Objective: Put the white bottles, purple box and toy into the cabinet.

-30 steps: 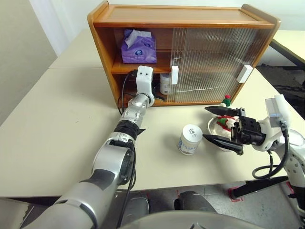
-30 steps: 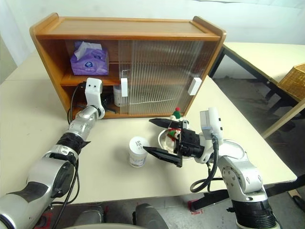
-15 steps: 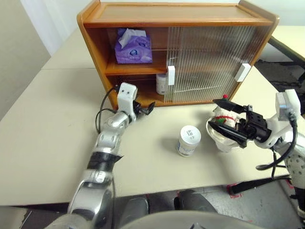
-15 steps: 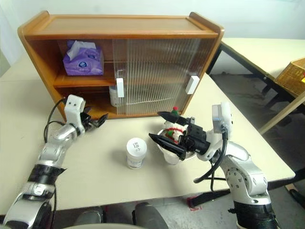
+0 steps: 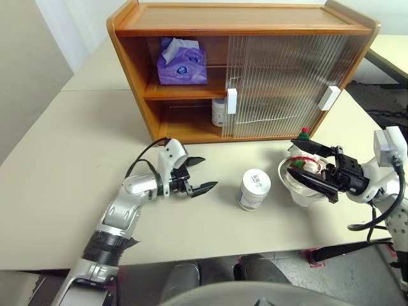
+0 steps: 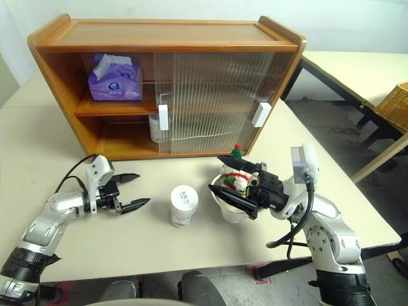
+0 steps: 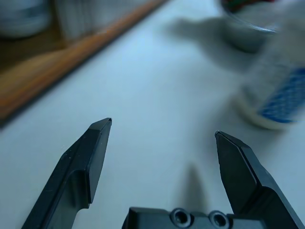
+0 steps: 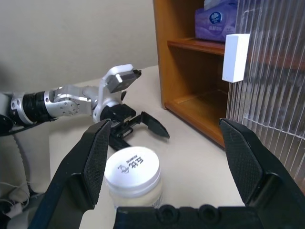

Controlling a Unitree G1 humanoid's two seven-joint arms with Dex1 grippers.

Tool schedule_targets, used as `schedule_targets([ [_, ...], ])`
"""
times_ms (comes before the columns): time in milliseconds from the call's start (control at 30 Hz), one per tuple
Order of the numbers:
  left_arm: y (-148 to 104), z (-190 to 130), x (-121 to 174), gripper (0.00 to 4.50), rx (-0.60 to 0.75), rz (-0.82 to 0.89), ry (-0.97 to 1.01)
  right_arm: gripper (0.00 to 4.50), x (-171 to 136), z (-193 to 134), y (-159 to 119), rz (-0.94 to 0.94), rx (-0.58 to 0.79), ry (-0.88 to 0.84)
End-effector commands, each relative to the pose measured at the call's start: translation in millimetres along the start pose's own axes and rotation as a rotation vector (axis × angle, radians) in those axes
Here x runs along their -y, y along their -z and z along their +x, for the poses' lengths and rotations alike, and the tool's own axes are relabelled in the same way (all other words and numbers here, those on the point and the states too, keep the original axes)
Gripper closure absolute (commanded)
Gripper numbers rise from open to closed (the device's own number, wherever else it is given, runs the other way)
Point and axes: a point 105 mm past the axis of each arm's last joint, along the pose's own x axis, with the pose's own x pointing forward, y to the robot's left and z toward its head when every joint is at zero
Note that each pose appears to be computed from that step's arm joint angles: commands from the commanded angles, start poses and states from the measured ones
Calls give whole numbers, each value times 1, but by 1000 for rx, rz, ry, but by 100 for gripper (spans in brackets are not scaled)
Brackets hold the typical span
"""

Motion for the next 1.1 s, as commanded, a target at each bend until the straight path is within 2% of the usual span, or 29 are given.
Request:
schedule_targets([
  [33,0,20,19,2,-13,20,146,0,-2,-6,7,-10,-20,3],
  [300,1,43,38,2,-16,57,309,0,-5,-7,9,-21,-28,3],
  [567,-5,52,50,2,-14,21,435,0,-7,-4,7,-28,-37,3],
  [1100,-3,68,65,2,-21,-35,488,0,-7,7,-3,-41,-46,8],
])
